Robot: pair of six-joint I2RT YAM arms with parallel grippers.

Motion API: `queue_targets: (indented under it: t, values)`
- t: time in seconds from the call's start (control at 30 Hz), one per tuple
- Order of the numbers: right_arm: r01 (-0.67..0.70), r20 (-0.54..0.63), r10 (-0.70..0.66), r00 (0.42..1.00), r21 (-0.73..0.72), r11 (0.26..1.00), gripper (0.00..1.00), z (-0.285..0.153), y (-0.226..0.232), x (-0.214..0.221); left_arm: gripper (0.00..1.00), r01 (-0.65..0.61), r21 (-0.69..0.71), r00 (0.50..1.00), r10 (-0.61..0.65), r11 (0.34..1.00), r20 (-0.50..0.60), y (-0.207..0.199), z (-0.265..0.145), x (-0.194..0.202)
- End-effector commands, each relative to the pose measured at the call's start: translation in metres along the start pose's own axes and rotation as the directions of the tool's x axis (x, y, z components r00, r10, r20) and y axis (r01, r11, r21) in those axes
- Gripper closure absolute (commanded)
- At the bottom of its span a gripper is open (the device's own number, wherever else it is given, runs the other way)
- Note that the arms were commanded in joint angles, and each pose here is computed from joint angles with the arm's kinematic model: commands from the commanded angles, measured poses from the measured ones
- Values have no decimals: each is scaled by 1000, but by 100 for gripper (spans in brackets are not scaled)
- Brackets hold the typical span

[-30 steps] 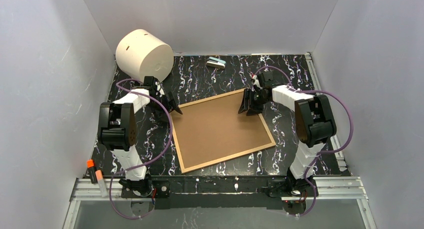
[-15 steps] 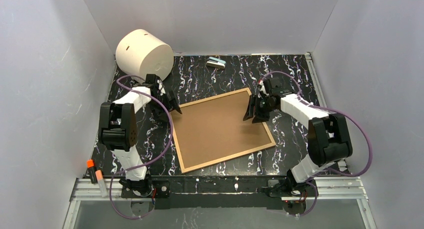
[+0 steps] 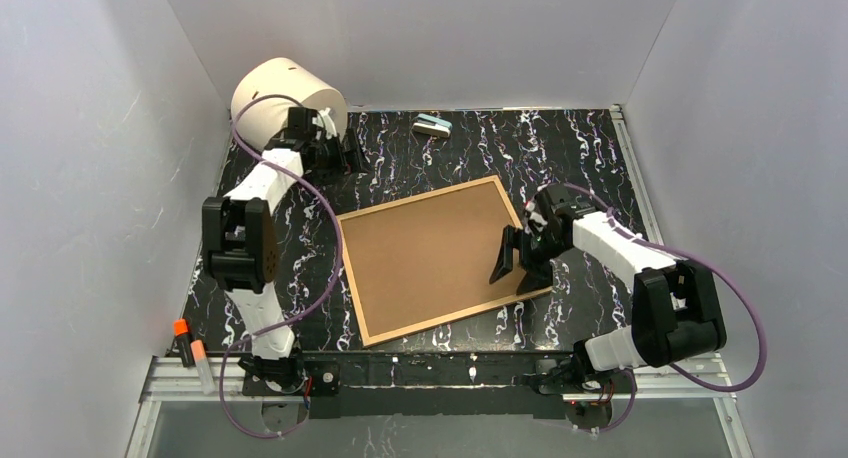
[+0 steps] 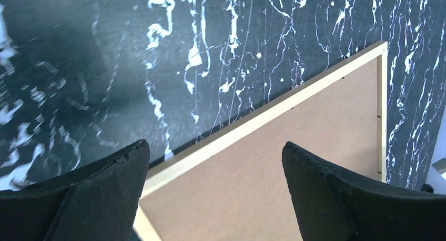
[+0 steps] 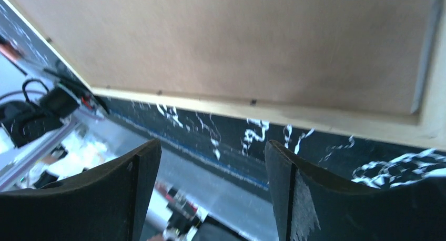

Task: Put the photo into the frame
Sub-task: Adjust the photo frame at the center of the board.

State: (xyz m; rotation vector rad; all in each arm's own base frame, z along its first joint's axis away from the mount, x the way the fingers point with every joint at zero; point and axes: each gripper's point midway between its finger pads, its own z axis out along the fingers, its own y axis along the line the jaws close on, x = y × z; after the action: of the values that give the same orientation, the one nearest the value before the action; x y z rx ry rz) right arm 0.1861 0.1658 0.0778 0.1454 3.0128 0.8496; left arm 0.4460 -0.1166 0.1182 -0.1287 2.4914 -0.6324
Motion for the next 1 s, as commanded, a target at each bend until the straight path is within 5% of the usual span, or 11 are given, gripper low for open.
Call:
queue_targets:
  t: [0.0, 0.23, 0.7, 0.97]
  values:
    - [-91, -178, 79, 981, -65, 994, 20, -1, 4, 45, 5, -109, 133, 994, 112, 985, -13, -31, 29, 3]
    - [-144, -116, 143, 983, 0, 990, 19, 21, -18, 39, 8, -177, 137, 974, 193, 975, -116, -33, 55, 45]
    - [-165, 218, 148, 965, 63, 984, 21, 33, -38, -55, 13, -172, 32, 944, 174, 985, -279, -3, 60, 99]
    - [-182, 370, 155, 916, 38, 983, 27, 16, -50, -134, 27, -105, 2, 945, 100, 994, -310, -17, 31, 137]
